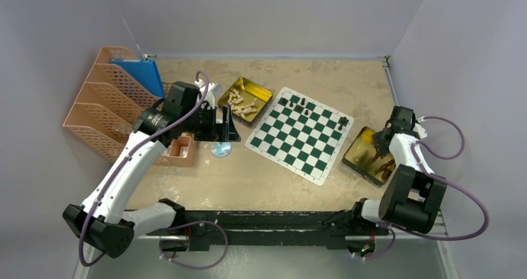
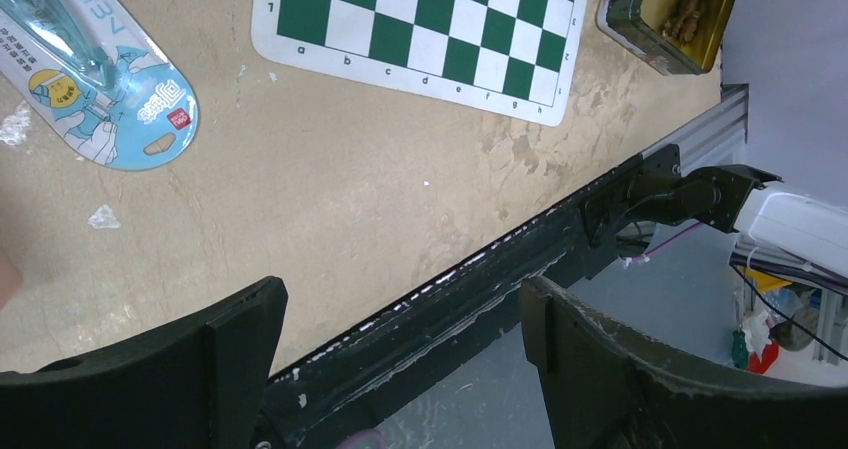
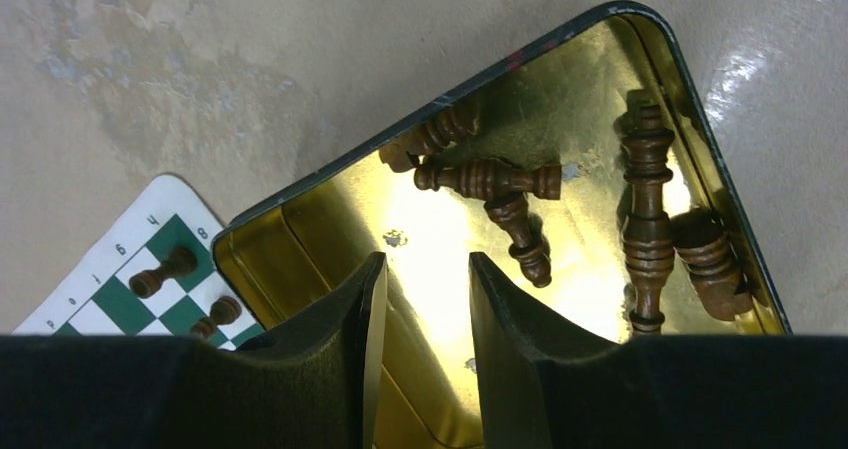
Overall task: Set up the chess pieces on the board
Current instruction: Pick up the chess piece from the storage box.
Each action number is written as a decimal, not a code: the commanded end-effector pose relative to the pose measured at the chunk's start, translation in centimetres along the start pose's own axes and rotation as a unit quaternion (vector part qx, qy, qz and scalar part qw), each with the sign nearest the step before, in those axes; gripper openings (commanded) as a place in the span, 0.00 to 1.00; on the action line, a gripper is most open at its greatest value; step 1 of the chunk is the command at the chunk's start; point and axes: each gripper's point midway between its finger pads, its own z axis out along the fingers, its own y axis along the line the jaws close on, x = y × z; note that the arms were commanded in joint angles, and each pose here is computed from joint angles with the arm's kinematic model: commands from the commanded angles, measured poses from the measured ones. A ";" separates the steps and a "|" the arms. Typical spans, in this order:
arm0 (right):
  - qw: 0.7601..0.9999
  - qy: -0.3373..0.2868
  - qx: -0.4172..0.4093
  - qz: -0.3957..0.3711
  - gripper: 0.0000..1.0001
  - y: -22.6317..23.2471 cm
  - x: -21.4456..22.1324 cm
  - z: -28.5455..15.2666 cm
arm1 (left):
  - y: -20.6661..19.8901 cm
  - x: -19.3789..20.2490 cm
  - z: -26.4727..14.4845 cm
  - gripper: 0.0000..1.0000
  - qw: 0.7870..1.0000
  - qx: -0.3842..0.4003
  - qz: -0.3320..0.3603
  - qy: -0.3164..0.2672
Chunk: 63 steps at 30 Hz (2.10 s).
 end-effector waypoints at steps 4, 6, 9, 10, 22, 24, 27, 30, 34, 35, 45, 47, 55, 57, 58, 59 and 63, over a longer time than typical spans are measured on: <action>0.997 -0.055 -0.048 -0.033 0.39 3.0 -3.8 -1.5 | -0.9 -1.1 -0.8 0.86 1.000 0.011 0.021 -0.018; 0.993 -0.081 -0.063 -0.054 0.40 3.7 -5.2 -2.6 | -1.0 -1.1 -0.8 0.86 1.000 0.015 0.021 -0.017; 0.986 -0.117 -0.076 -0.094 0.41 4.4 -7.2 -4.5 | -1.1 -1.1 -0.9 0.86 0.999 0.018 0.022 -0.020; 0.983 -0.127 -0.079 -0.108 0.41 4.6 -7.7 -5.1 | -1.1 -1.0 -0.9 0.86 0.999 0.018 0.022 -0.021; 0.868 -0.240 -0.149 -0.408 0.40 6.8 -10.7 -10.4 | -2.4 -0.3 -2.3 0.84 0.998 0.050 0.017 -0.033; 0.842 -0.237 -0.147 -0.462 0.40 7.6 -10.2 -10.3 | -2.4 -0.3 -2.5 0.84 0.998 0.049 0.020 -0.038; 0.814 -0.174 -0.095 -0.546 0.40 5.9 -8.9 -8.0 | -2.5 -0.1 -2.8 0.84 0.998 0.051 0.017 -0.041; 0.782 -0.171 -0.047 -0.598 0.40 4.0 -8.5 -7.2 | -2.5 0.4 -3.2 0.84 0.998 0.054 0.013 -0.042; 0.757 -0.121 -0.037 -0.641 0.40 1.4 -6.2 -6.3 | -2.9 0.5 -3.1 0.84 0.996 0.069 0.013 -0.049; 0.749 -0.121 -0.043 -0.650 0.41 1.4 -5.9 -6.5 | -3.1 0.4 -3.0 0.84 0.996 0.077 0.015 -0.049; 0.689 -0.044 -0.069 -0.720 0.38 1.0 -0.5 -3.7 | -3.6 -0.4 -3.6 0.83 0.994 0.082 0.026 -0.066; 0.685 -0.040 -0.065 -0.725 0.38 0.7 -0.3 -3.2 | -3.5 -0.1 -3.2 0.83 0.995 0.082 0.026 -0.049; 0.673 -0.015 -0.045 -0.738 0.38 -1.0 0.8 -1.0 | -2.8 0.8 -3.0 0.83 0.996 0.066 0.032 -0.042; 0.671 -0.007 -0.038 -0.740 0.39 -1.1 1.0 -0.5 | -2.9 1.0 -2.7 0.83 0.996 0.072 0.034 -0.032; 0.673 -0.010 -0.030 -0.739 0.39 -1.0 0.7 -0.5 | -2.9 1.1 -2.5 0.83 0.997 0.071 0.031 -0.029; 0.674 -0.011 -0.022 -0.738 0.39 -1.0 0.4 -0.4 | -2.8 1.2 -2.4 0.83 0.997 0.071 0.027 -0.027; 0.675 -0.011 -0.003 -0.738 0.39 -0.7 -0.3 0.1 | -3.0 1.3 -2.2 0.83 0.997 0.076 0.012 -0.022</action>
